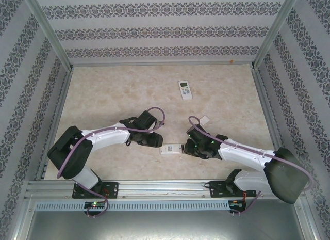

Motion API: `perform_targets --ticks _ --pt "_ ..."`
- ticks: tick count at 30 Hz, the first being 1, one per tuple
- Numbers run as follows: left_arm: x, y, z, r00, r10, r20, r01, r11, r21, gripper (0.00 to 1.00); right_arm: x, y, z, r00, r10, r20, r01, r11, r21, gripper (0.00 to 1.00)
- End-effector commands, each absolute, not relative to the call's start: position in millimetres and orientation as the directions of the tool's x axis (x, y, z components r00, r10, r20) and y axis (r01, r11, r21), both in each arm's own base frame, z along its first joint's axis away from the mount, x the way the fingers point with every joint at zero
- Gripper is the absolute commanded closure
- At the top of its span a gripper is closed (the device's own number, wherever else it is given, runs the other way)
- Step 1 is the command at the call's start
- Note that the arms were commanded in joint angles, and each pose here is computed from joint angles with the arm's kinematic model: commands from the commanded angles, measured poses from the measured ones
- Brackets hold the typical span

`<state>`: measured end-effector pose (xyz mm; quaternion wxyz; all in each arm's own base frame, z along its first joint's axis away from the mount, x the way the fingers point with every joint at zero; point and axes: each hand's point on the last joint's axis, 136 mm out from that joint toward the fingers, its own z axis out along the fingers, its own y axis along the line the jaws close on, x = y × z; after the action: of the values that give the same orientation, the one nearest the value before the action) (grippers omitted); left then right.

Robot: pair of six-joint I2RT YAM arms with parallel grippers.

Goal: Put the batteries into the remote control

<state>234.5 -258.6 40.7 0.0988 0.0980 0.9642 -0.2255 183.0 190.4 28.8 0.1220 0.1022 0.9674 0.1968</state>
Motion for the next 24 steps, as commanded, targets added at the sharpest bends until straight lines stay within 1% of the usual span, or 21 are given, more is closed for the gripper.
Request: perform_targets --ticks 1,6,13,24 --pt "231 -270 38 -0.967 0.149 -0.207 0.232 0.848 -0.476 0.50 192 204 44 -0.948 0.233 -0.217 0.114 0.885 0.452 0.82" --pt "230 -269 33 -0.969 0.146 -0.199 0.225 0.851 -0.474 0.52 193 202 48 -0.939 0.254 -0.234 0.120 0.876 0.467 0.83" --pt "231 -269 32 -0.970 0.143 -0.198 0.222 0.854 -0.470 0.52 191 210 44 -0.949 0.237 -0.208 0.112 0.871 0.479 0.83" --pt "230 -266 30 -0.971 0.142 -0.194 0.218 0.859 -0.464 0.52 188 215 33 -0.958 0.212 -0.191 0.101 0.878 0.467 0.88"
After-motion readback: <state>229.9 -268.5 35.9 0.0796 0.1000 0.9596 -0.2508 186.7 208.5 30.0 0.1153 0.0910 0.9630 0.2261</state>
